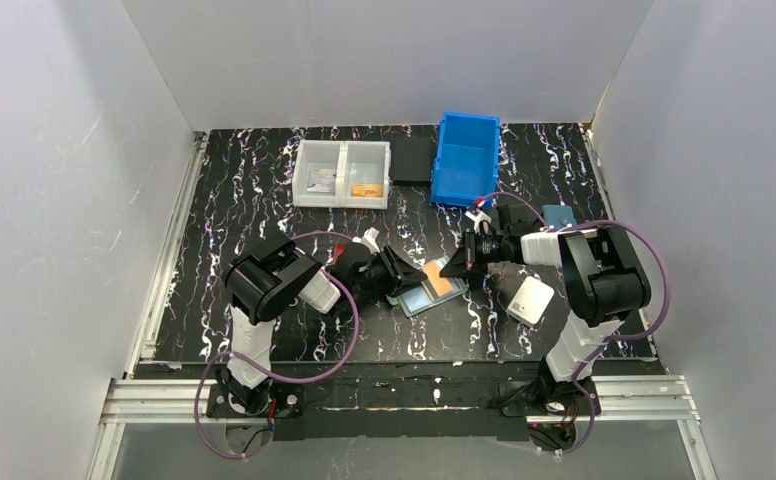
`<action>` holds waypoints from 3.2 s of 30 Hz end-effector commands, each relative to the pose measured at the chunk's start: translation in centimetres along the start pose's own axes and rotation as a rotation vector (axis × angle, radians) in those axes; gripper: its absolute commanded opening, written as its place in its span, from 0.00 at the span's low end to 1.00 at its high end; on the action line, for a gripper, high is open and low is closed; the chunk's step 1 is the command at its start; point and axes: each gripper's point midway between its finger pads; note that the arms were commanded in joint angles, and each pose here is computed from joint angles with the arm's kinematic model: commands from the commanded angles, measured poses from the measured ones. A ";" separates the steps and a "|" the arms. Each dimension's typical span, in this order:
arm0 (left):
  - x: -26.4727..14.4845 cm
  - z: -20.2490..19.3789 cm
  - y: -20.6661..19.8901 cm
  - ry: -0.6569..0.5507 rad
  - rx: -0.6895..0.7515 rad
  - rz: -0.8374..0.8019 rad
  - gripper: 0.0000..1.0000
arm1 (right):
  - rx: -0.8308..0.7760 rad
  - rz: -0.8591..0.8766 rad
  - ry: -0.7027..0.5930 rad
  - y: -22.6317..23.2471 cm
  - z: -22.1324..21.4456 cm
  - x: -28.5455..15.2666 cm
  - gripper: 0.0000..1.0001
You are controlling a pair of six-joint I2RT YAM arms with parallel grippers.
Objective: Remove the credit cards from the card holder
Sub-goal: Remove the credit card from the card holder.
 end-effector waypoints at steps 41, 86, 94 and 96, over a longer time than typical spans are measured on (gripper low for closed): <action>-1.7 1.0 -3.2 -0.098 0.102 -0.174 0.00 | -0.006 0.057 0.097 0.9 -1.8 1.5 0.21; -2.0 -0.3 -0.8 -0.005 0.083 -0.102 0.43 | 0.017 0.250 0.085 3.9 -1.3 0.8 0.01; -2.1 -0.3 -0.1 -0.010 0.073 -0.068 0.45 | 0.022 0.294 0.076 4.7 -1.0 0.4 0.01; -2.1 -0.4 0.1 -0.010 0.069 -0.060 0.46 | 0.022 0.298 0.074 4.8 -0.9 0.4 0.01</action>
Point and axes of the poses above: each gripper's point midway between its finger pads, its own x axis out along the fingers, its own y axis along the line the jaws close on, z = x × y, and after that the axes turned 6 degrees about -x, right-handed
